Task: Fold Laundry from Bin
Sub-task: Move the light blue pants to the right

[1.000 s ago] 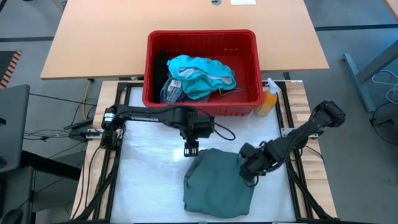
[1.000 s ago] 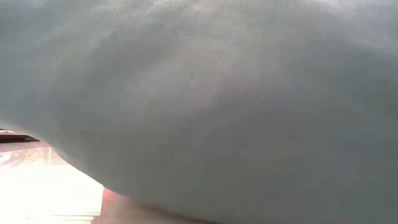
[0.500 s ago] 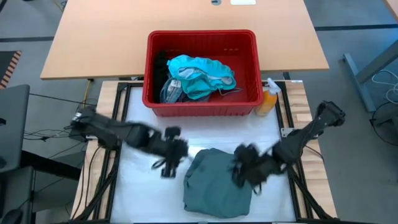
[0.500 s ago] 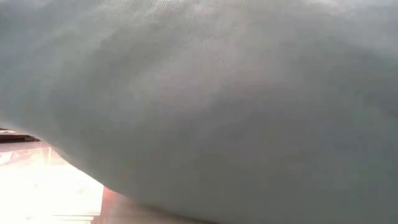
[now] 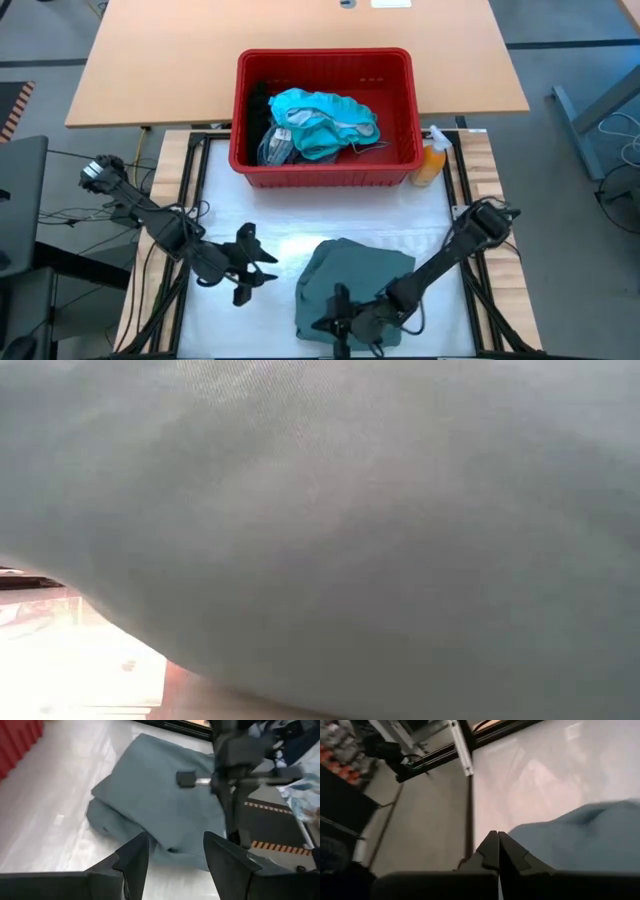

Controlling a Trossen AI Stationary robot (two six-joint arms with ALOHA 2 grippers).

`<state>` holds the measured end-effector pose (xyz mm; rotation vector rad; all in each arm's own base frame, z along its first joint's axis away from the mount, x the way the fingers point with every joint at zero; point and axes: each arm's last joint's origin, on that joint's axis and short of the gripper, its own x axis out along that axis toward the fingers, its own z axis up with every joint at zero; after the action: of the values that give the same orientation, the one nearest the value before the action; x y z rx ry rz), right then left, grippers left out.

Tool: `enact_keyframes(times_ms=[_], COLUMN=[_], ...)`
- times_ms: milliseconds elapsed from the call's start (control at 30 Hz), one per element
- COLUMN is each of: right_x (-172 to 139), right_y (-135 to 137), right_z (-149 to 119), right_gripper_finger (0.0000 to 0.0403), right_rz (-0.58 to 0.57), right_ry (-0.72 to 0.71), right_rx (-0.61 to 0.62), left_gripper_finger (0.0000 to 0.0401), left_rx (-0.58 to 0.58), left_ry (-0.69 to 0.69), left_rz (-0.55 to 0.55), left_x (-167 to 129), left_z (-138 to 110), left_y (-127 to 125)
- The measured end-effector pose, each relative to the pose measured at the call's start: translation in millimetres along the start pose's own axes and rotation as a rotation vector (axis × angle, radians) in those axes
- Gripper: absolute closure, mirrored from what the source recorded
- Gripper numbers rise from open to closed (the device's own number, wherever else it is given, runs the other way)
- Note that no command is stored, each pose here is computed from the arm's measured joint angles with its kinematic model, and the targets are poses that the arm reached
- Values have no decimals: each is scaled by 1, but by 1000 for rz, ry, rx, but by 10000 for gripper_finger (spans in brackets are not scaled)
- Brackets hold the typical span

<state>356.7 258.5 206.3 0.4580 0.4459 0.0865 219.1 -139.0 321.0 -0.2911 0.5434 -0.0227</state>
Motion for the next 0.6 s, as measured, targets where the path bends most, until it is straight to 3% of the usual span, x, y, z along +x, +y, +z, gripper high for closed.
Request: enact_keyframes(times_ms=[167, 367, 600], right_x=[24, 46, 29], right_y=[-7, -25, -45], right_z=[-31, -75, -86], right_gripper_finger=[380, 390, 389], right_rz=[15, -74, -206], right_ry=[27, 119, 269], right_rx=[74, 66, -42], left_gripper_finger=[224, 224, 224], left_rx=[29, 51, 30], left_ry=[18, 30, 33], left_rz=[-33, -31, -35], left_x=[-4, -3, -3], left_z=[-8, -12, -12], left_y=[-8, -11, -11])
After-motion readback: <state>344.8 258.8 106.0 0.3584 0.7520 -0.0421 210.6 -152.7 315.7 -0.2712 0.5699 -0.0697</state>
